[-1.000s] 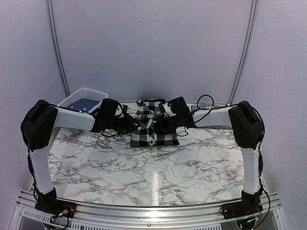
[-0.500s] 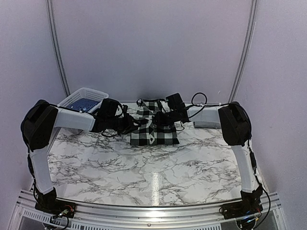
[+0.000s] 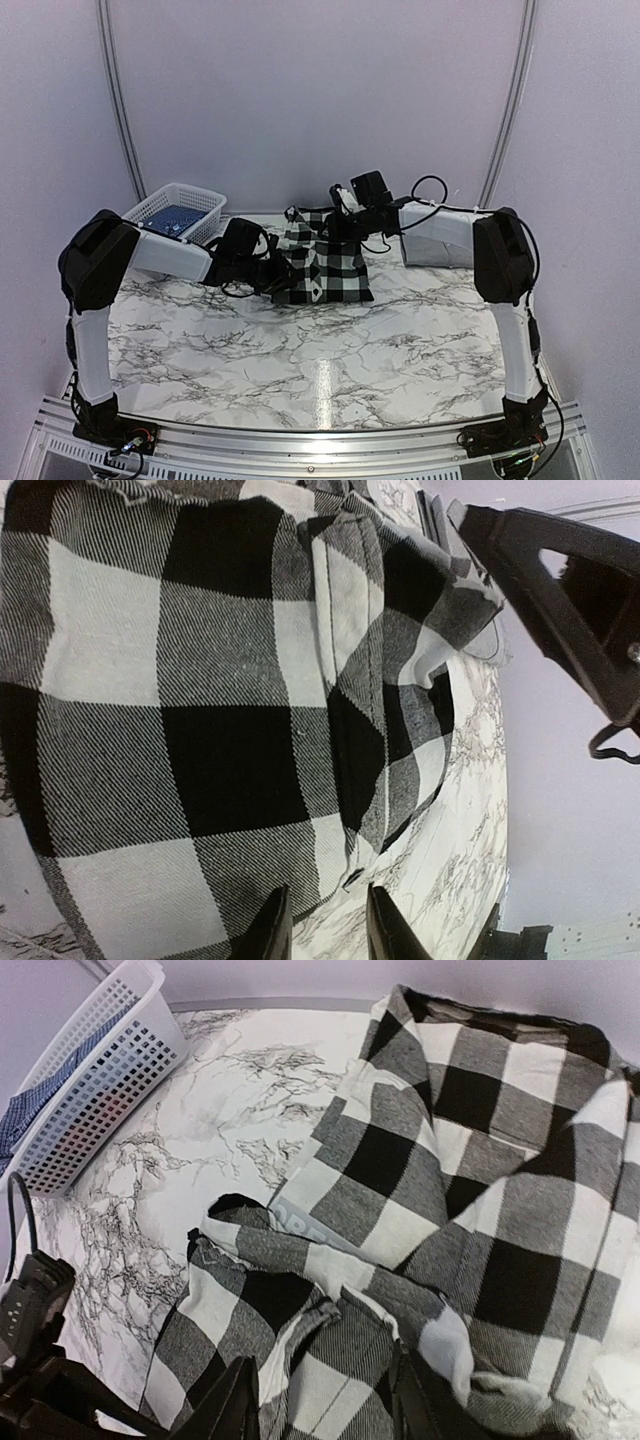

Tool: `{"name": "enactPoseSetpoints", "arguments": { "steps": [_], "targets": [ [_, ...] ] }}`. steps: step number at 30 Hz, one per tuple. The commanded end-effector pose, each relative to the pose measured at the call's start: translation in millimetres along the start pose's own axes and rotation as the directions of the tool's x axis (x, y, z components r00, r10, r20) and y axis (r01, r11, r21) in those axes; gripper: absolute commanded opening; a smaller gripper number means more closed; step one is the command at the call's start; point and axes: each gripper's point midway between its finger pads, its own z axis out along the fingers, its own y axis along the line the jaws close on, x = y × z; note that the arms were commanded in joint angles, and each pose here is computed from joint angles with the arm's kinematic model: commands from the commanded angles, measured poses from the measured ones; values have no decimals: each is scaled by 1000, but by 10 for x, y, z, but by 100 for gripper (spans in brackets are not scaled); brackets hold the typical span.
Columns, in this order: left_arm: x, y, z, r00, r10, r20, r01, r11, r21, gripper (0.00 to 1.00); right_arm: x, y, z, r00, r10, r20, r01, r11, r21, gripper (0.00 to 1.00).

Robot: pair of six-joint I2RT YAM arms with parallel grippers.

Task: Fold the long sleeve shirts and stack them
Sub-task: Smooth out the 2/3-rectangle-folded shirt at the center of the board.

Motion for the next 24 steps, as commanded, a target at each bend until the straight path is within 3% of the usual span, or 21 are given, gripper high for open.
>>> {"name": "enactPoseSetpoints", "arguments": {
  "steps": [1, 9, 16, 18, 24],
  "targets": [
    [47, -57, 147, 1000, 18, -11, -18, 1000, 8, 26, -19, -52, -432, 1000, -14, 2, 14, 995, 96, 39],
    [106, -93, 288, 999, 29, -27, -28, 1000, 11, 25, 535, -233, -625, 998, 0, -64, 9, 990, 138, 24],
    [119, -118, 422, 999, 36, -34, -35, 999, 16, 24, 417, -682, -353, 997, 26, -74, -11, 981, 192, 20],
    [133, -106, 459, 999, 36, -39, -35, 999, 14, 24, 340, -839, -275, 996, 42, -74, -26, 978, 207, 20],
    [243, -56, 562, 997, 37, -64, -36, 999, 5, 24, 107, -979, -72, 996, 57, -65, -43, 977, 209, 35]
  ]
}}
